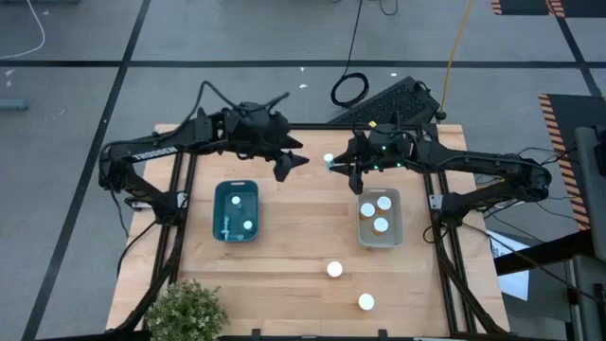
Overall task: Pick and place medicine bottles into bin by pill shape (circle, oval)
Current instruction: Adjust the blue pill bottle
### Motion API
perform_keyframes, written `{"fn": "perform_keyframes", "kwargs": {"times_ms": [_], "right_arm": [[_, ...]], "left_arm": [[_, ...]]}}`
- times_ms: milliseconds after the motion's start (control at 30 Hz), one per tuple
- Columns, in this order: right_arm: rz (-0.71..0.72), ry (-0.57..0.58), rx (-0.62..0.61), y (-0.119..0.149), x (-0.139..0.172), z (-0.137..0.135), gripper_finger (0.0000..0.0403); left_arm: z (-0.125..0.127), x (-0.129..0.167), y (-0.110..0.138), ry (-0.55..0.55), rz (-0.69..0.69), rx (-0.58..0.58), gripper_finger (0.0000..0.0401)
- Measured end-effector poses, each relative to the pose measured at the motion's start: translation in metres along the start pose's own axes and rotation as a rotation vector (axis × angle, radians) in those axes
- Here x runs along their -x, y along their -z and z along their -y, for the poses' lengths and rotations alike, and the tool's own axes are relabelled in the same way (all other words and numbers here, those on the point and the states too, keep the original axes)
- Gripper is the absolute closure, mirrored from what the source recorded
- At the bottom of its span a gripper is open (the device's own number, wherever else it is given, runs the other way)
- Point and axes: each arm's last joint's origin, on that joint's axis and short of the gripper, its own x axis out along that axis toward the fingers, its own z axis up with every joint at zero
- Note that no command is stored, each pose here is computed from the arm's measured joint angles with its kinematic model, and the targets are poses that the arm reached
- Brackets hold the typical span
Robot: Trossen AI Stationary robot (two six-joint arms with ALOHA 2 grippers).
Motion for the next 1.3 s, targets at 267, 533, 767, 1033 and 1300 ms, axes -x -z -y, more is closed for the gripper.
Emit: {"fn": "perform_keyframes", "kwargs": {"times_ms": [267,533,767,1033,1300], "right_arm": [[-0.059,0.000,-0.011,0.020,-0.006,0.002,0.0310],[-0.071,-0.007,0.037,0.024,-0.008,0.001,0.0310],[-0.071,-0.007,0.042,0.024,-0.007,0.001,0.0309],[-0.072,-0.006,0.064,0.024,-0.008,0.001,0.0309],[-0.072,-0.004,0.065,0.024,-0.008,0.001,0.0309]], "left_arm": [[-0.004,-0.050,0.011,-0.011,-0.067,-0.031,0.0129],[-0.017,-0.090,0.018,-0.027,-0.079,0.017,0.0088],[-0.019,-0.102,0.021,0.006,-0.090,-0.038,0.0057],[-0.020,-0.111,0.026,-0.011,-0.106,-0.102,0.0114],[-0.022,-0.119,0.029,-0.012,-0.111,-0.112,0.0143]]}}
